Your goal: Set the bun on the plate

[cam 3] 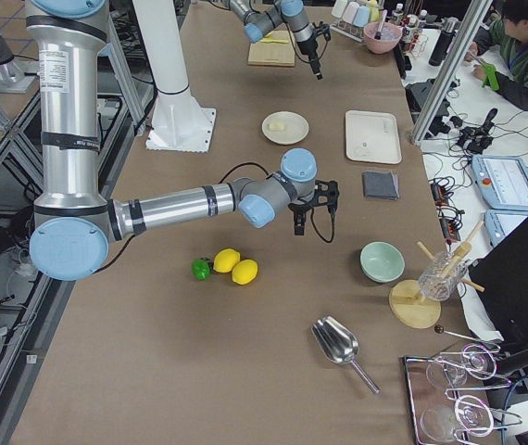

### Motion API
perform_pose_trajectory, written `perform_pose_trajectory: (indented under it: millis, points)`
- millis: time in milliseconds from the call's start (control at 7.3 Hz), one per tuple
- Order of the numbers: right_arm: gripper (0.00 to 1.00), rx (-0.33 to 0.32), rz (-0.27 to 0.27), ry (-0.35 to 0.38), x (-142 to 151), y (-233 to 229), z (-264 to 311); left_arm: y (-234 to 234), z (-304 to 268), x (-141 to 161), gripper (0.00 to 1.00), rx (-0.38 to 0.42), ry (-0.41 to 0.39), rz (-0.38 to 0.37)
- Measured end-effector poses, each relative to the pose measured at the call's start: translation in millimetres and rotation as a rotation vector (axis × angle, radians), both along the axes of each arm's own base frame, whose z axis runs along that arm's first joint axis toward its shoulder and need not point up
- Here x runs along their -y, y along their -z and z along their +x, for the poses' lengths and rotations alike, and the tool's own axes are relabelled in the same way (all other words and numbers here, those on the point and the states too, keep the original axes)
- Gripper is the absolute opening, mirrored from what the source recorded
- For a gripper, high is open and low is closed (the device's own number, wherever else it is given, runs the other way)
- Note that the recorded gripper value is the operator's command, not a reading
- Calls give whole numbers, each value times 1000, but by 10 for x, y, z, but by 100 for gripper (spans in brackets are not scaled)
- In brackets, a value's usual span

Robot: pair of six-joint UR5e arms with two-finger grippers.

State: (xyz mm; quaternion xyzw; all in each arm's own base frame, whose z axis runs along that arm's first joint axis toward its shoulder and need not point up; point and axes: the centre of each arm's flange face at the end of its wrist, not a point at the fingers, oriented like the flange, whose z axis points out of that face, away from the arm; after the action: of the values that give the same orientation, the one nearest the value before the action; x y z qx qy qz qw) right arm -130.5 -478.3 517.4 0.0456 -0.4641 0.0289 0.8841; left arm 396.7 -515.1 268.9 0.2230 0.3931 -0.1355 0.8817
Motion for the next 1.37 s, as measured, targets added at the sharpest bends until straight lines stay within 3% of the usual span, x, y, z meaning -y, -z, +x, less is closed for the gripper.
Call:
perform_pose_trajectory:
  millis: [274,548,685,959,1096,1370]
  points:
    - [100,-129,40,90,125,-375,820,-245,-329,199,98,2,50,-5]
    - [100,-177,39,180,86,-626,1623,-689,-624,326,98,54,73,-59]
    - [100,-176,22,188,-39,-765,1856,-978,-973,420,98,93,31,-82]
    - [100,-147,-11,179,-293,-968,2016,-1751,-2238,506,98,136,-152,-110]
    - [100,-133,-17,173,-340,-986,2026,-2125,-2923,425,98,128,-218,-110]
    - [100,-128,-14,168,-336,-967,2030,-2728,-3987,138,98,85,-268,-126]
